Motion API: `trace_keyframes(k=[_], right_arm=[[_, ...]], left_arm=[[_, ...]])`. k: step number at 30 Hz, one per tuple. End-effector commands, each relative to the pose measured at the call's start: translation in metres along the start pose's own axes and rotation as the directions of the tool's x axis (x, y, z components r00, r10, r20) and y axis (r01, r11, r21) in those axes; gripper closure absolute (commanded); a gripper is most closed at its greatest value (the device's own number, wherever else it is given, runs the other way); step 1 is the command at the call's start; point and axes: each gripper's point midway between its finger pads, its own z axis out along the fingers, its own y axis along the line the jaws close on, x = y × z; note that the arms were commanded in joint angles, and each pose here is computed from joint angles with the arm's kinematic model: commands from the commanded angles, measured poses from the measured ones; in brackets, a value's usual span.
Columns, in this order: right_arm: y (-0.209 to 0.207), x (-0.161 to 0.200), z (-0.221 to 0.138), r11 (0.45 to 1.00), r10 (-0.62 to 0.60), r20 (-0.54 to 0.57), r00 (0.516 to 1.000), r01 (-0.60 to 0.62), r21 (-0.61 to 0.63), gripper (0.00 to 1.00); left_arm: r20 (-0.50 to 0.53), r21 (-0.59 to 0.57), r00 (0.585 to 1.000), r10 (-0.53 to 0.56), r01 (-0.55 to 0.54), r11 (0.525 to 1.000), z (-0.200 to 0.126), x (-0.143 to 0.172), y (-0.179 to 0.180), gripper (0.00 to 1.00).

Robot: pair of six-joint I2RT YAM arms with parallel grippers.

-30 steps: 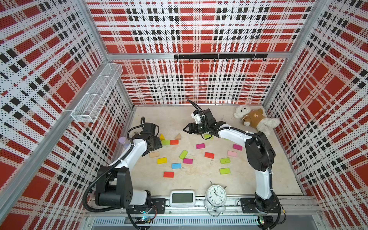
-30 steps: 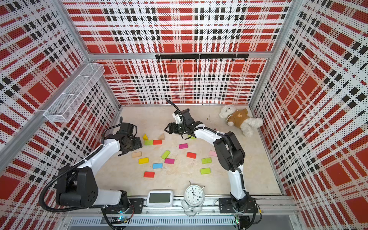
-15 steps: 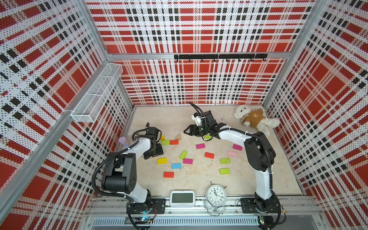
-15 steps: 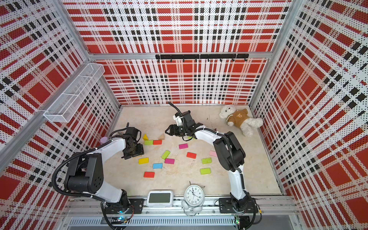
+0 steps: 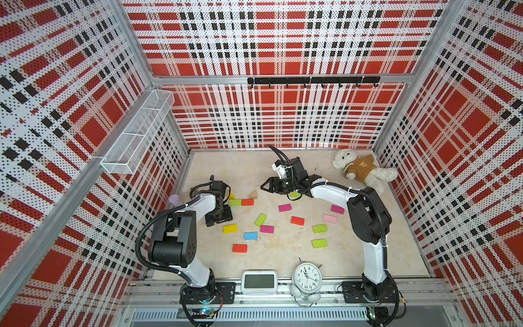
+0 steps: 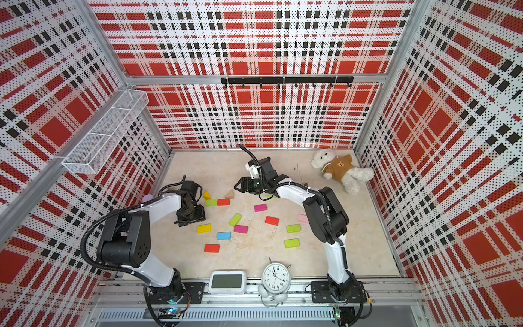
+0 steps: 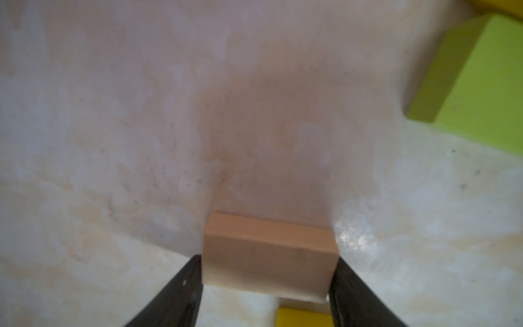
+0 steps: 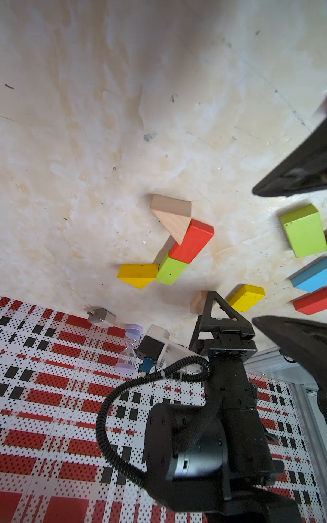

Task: Assemble a carrot with building blocks
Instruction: Pick up the building block from the center of the board, then assemble the building block at the center of the board.

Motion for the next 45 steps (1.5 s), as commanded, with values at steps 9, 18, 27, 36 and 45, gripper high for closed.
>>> trace_keyframes(k=[9, 18, 27, 36, 45], right_arm=[[0.015, -0.013, -0.010, 0.999, -0.018, 0.050, 0.999, 0.020, -0.034, 0.33], [0.011, -0.009, -0.009, 1.000, -0.004, 0.049, 0.999, 0.005, -0.028, 0.33], [0.010, -0.009, -0.011, 1.000, -0.003, 0.052, 0.999, 0.004, -0.017, 0.33], [0.009, -0.010, -0.010, 1.000, 0.000, 0.052, 0.999, 0.001, -0.016, 0.33], [0.008, -0.009, -0.010, 1.000, 0.004, 0.050, 0.999, -0.004, -0.010, 0.33]], left_arm=[[0.003, -0.015, 0.998, 0.067, -0.067, 0.998, -0.001, -0.005, -0.012, 0.33], [0.004, -0.010, 0.984, 0.180, -0.180, 0.984, -0.002, -0.004, -0.051, 0.34], [-0.011, -0.011, 0.983, 0.184, -0.184, 0.983, 0.008, -0.009, -0.071, 0.34], [0.002, -0.015, 0.986, 0.164, -0.164, 0.986, 0.009, -0.017, -0.074, 0.35], [0.006, -0.022, 0.989, 0.148, -0.148, 0.989, 0.011, -0.025, -0.070, 0.35]])
